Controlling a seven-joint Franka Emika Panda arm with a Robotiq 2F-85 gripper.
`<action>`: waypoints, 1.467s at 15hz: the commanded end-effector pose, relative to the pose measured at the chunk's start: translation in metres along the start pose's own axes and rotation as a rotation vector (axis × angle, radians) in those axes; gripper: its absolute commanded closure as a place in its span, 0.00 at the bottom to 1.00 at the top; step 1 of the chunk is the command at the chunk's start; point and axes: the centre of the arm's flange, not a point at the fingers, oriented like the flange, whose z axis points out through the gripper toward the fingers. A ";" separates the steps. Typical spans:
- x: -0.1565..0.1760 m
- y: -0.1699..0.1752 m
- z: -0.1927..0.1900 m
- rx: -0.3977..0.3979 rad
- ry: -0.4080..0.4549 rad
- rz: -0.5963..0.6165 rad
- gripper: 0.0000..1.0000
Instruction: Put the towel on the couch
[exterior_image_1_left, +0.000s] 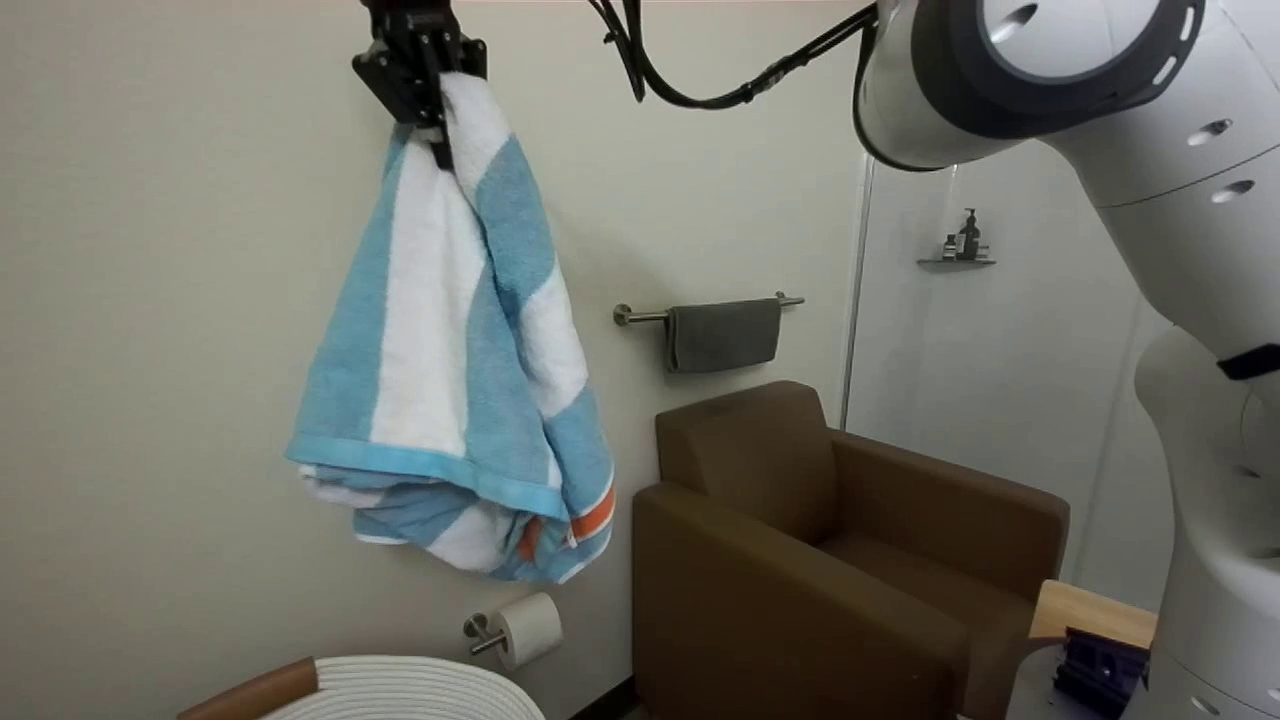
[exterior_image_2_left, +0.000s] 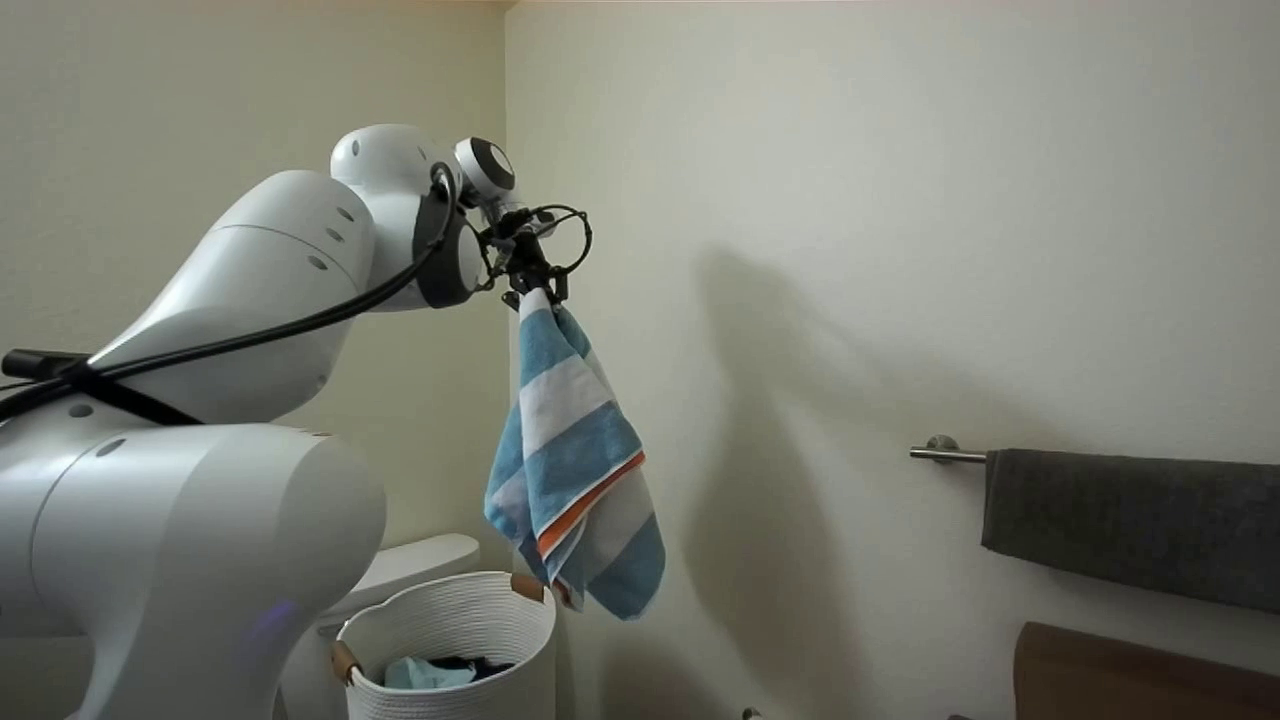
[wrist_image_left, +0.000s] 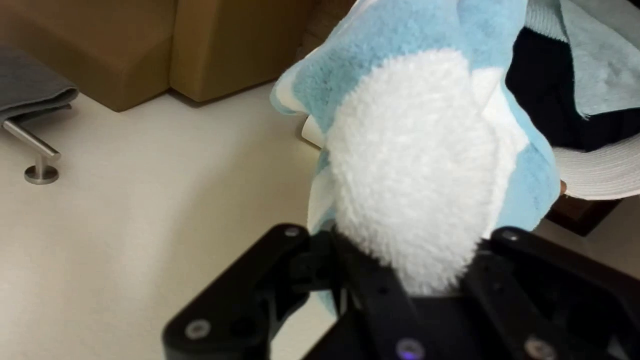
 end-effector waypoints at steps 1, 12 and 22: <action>0.001 -0.001 0.002 -0.001 -0.003 -0.001 0.89; -0.013 0.115 -0.054 -0.027 0.080 0.139 0.89; -0.144 0.332 -0.067 0.009 0.011 0.429 0.90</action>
